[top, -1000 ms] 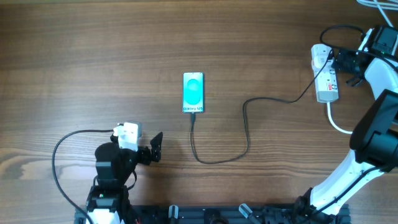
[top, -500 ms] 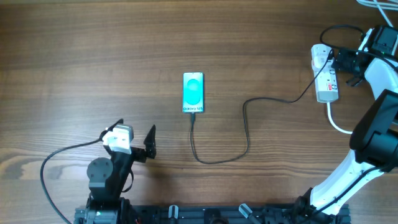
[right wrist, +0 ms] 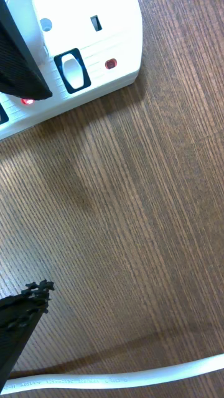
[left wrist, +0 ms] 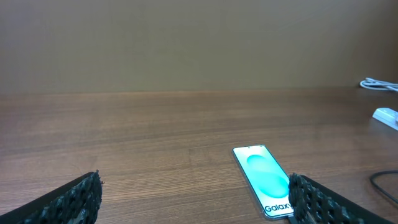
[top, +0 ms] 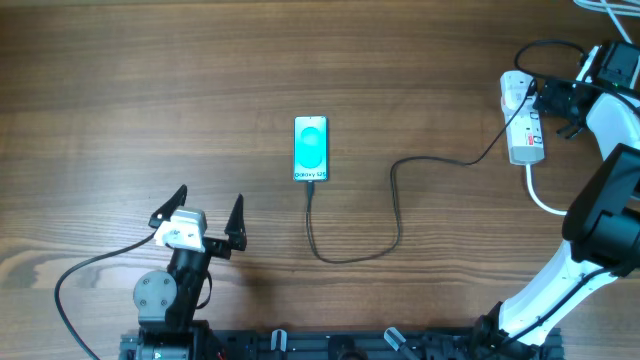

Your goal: Plug charger to phone and switch on socket

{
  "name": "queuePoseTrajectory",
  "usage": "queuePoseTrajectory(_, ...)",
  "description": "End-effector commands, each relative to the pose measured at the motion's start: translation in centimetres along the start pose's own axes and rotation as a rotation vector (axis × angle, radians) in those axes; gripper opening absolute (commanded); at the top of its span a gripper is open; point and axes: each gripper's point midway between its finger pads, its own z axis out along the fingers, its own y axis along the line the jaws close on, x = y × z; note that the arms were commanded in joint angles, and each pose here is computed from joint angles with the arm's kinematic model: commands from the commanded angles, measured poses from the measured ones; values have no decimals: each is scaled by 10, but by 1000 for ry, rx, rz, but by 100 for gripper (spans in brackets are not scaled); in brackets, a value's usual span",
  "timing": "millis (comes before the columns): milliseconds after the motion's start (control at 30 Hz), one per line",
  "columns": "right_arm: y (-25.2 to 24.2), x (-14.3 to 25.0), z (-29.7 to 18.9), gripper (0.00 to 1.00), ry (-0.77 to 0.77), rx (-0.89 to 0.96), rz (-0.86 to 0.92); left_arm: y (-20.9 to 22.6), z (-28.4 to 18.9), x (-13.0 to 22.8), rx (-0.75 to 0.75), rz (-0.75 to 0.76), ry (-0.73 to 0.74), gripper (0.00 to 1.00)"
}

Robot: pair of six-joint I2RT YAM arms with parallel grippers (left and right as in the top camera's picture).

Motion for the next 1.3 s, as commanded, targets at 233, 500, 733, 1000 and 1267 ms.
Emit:
queuePoseTrajectory(233,1,7,8,100,20,5,-9,4,-1,1,-19,-3,0,100)
queuePoseTrajectory(500,1,7,8,100,20,5,-9,4,-1,1,-19,-3,-1,100)
queuePoseTrajectory(733,1,8,9,100,23,5,-10,4,-1,1,-19,-3,0,100)
queuePoseTrajectory(1000,0,2,1,100,3,5,-7,4,-1,1,-19,-3,0,100)
queuePoseTrajectory(1267,-8,-34,-49,100,-121,11,11,4,-1,1,-19,-3,0,100)
